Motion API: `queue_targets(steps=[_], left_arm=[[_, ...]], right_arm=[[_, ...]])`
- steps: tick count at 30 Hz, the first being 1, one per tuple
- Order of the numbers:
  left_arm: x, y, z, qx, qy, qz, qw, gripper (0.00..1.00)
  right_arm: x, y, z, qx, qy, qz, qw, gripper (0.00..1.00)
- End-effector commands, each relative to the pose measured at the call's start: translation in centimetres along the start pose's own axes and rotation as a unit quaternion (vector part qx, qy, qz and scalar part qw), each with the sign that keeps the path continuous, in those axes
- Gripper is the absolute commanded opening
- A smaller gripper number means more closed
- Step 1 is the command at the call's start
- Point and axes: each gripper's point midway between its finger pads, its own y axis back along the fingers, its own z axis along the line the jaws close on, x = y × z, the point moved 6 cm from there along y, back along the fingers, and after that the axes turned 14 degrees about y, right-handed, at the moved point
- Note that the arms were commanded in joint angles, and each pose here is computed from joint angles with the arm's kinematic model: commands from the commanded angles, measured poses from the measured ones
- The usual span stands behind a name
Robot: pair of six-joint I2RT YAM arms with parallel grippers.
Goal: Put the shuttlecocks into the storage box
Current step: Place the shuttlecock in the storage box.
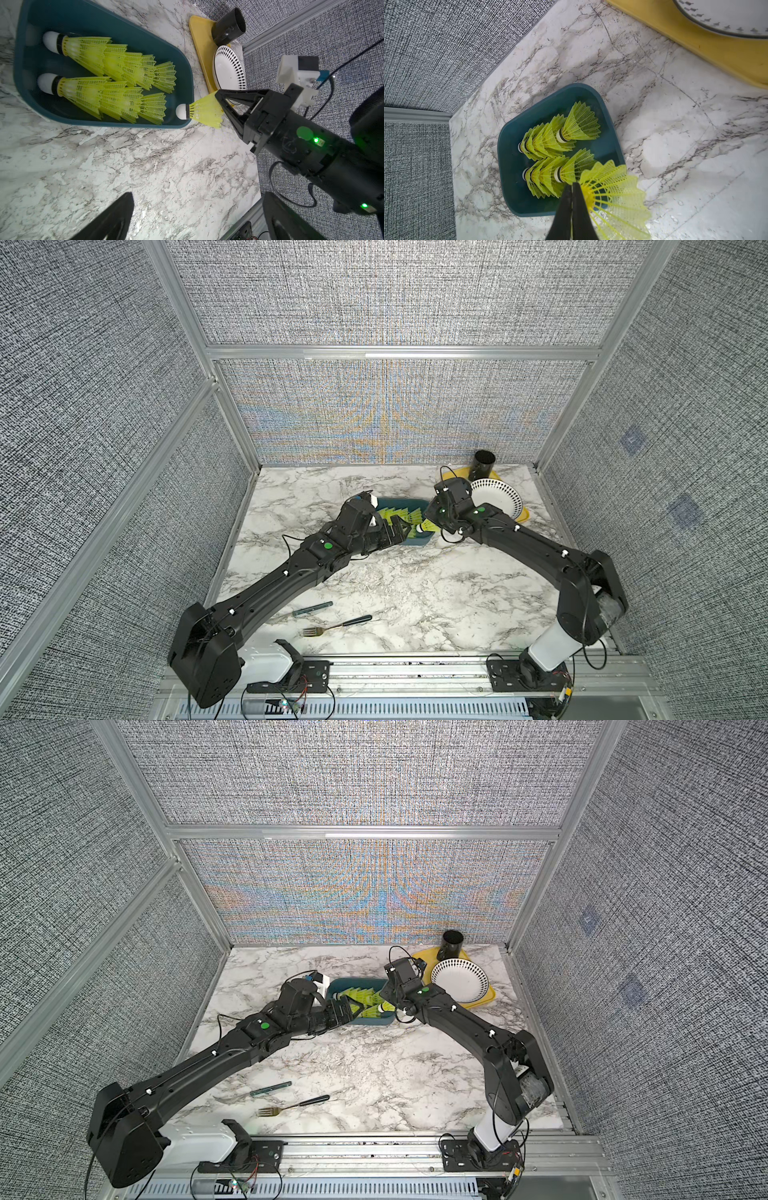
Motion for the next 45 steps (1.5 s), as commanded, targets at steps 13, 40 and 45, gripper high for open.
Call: queue_targets(steps=[13, 40, 45], left_arm=[[0.0, 0.5, -0.1, -0.002, -0.005, -0.004, 1.0, 1.0], [0.0, 1.2, -0.2, 0.005, 0.002, -0.01, 1.0, 1.0], [0.1, 1.3, -0.2, 0.006, 0.004, -0.01, 1.0, 1.0]], right_arm=[[0.2, -0.9, 0.8, 0.075, 0.045, 0.009, 0.996, 0.0], [1.4, -4.2, 2.7, 0.04, 0.064, 0.046, 0.996, 0.0], [1.4, -4.4, 2.0, 0.004, 0.012, 0.05, 0.999, 0.0]])
